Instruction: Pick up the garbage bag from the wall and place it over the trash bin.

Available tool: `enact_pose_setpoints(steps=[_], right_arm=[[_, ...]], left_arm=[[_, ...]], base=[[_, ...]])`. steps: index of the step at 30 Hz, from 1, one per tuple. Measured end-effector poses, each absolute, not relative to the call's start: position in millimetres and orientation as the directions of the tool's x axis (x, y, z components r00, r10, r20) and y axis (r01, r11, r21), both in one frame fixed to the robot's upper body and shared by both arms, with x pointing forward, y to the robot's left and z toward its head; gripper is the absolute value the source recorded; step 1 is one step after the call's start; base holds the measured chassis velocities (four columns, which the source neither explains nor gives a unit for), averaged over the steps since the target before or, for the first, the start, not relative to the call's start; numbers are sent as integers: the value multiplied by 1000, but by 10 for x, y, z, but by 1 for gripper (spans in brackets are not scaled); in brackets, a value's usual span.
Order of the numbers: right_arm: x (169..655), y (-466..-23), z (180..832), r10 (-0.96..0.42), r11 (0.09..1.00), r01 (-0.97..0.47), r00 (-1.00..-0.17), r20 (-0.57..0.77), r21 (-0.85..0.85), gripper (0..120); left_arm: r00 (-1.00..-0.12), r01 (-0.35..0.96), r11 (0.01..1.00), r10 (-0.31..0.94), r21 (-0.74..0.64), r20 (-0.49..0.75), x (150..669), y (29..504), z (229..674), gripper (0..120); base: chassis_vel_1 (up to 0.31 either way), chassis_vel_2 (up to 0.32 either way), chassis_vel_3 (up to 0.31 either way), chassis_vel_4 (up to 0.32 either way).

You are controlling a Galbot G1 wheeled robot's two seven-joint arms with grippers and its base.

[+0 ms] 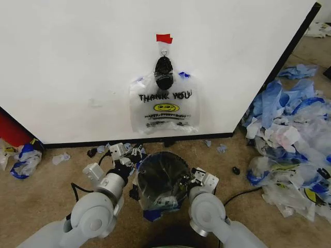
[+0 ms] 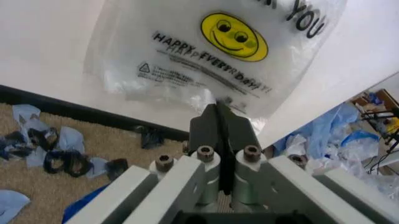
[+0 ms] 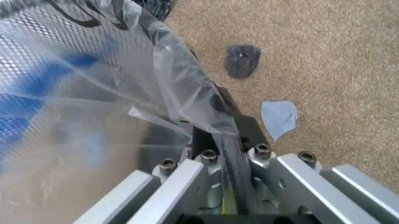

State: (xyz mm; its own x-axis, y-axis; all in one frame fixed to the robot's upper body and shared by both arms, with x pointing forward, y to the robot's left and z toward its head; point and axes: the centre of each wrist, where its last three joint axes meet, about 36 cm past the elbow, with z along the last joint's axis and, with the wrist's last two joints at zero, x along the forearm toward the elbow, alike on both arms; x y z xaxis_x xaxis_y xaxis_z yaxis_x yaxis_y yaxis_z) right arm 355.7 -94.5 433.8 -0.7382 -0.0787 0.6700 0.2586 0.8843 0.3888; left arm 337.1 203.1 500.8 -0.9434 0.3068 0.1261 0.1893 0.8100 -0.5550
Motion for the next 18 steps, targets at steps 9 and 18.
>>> enact_pose_setpoints(steps=[9,18], right_arm=[[3540,-1025,4369,-73,892,252,-739,670,375,20],[3503,-1123,4467,-78,888,259,-730,679,381,55]], left_arm=[[-941,198,811,314,-550,125,3370,2044,5025,0],[-939,207,812,322,-546,123,3370,2073,5086,0]], base=[[0,0,0,0],[0,0,0,0]])
